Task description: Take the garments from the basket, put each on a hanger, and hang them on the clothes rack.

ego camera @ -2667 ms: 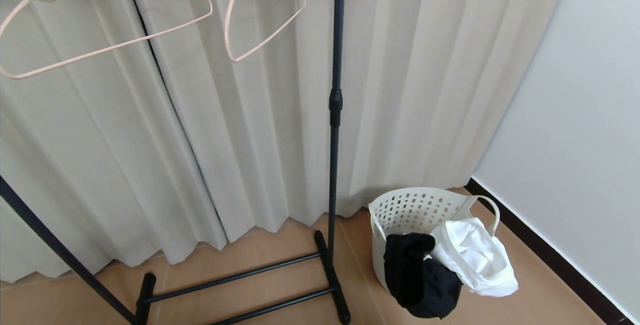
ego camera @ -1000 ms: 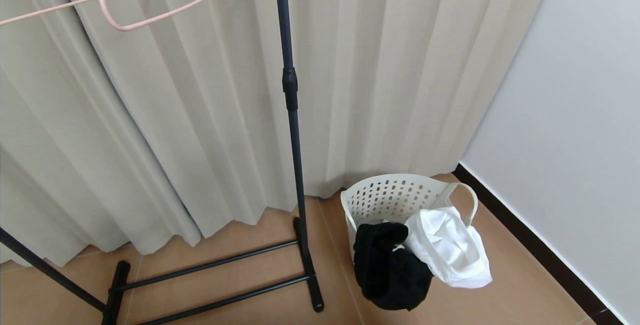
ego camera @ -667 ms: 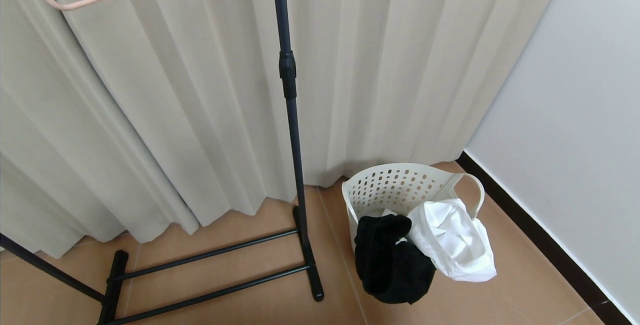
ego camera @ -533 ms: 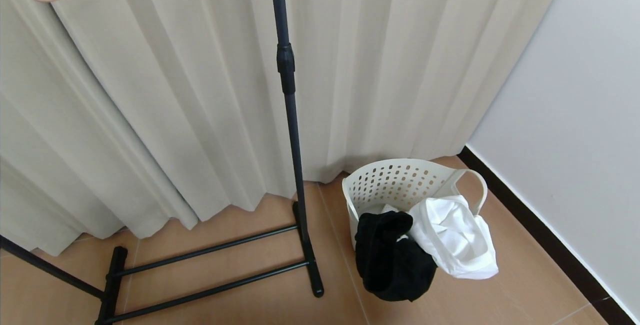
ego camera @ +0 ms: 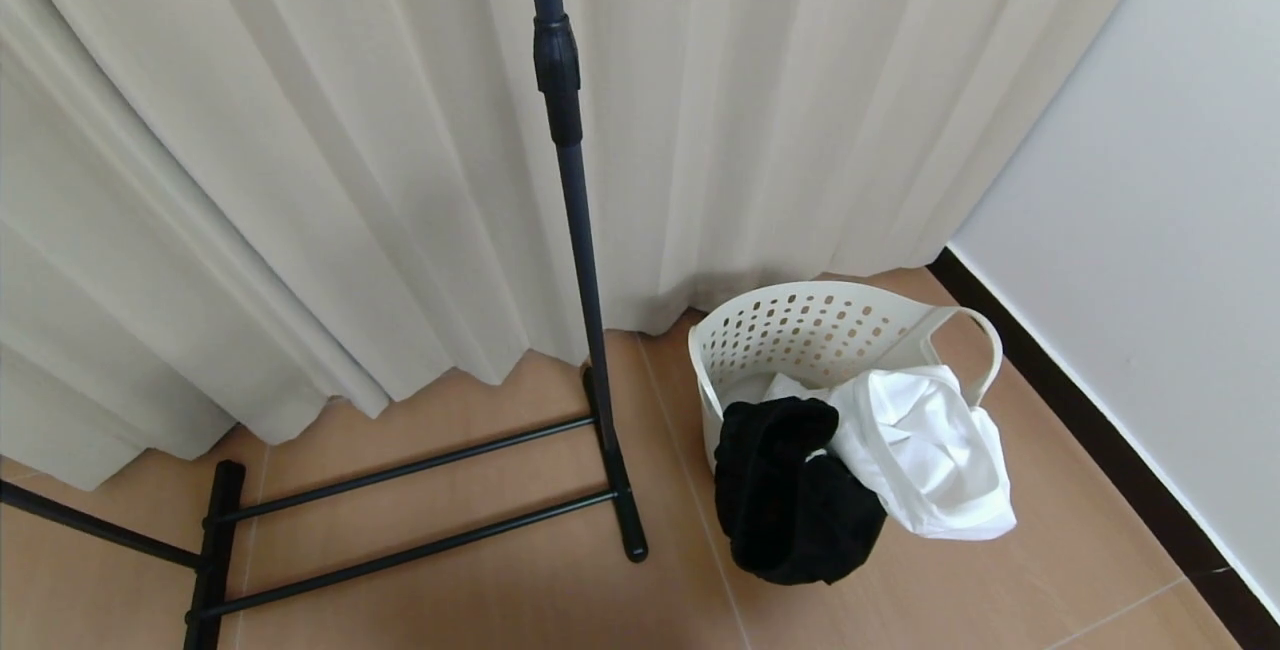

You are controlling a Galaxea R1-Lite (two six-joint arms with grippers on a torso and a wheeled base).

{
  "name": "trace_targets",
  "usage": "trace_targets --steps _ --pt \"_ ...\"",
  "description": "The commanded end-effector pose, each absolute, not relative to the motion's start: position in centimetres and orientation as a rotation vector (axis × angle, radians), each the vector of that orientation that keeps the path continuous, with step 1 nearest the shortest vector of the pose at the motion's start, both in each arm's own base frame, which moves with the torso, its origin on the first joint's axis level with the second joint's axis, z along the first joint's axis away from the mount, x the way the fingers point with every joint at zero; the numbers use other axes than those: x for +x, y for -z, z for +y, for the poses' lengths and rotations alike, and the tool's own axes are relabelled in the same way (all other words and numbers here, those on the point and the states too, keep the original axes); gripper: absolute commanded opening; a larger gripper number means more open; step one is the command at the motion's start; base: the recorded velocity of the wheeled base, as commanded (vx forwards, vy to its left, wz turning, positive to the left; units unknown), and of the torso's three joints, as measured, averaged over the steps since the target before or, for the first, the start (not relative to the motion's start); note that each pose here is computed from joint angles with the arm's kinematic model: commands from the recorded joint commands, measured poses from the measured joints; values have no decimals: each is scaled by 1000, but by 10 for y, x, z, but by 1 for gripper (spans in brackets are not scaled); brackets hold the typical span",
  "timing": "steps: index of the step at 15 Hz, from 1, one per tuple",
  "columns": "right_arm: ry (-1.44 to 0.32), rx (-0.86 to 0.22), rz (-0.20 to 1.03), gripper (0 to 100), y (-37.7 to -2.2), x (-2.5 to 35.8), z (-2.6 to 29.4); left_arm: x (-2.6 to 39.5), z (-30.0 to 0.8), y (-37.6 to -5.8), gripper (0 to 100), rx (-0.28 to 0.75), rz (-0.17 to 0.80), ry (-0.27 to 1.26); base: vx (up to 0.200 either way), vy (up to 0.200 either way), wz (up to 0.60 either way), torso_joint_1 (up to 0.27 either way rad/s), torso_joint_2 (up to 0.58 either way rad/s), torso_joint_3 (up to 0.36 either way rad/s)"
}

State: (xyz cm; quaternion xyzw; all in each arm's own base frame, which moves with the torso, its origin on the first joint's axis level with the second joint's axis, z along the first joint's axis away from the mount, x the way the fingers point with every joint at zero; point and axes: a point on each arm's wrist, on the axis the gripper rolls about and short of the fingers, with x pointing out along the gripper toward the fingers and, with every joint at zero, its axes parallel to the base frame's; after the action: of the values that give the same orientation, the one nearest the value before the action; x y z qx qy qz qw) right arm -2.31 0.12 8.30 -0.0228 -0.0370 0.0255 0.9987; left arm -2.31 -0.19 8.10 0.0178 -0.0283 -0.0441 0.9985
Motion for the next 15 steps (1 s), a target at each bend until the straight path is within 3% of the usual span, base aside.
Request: trace_targets --steps 1,15 --pt "-52 -46 -75 100 -83 -23 1 -23 -2 -81 100 34 -55 88 0 0 0 -2 7 -198" --pt "-53 -58 -64 100 -82 -23 1 -23 -2 -81 100 39 -55 93 0 0 0 0 2 -198"
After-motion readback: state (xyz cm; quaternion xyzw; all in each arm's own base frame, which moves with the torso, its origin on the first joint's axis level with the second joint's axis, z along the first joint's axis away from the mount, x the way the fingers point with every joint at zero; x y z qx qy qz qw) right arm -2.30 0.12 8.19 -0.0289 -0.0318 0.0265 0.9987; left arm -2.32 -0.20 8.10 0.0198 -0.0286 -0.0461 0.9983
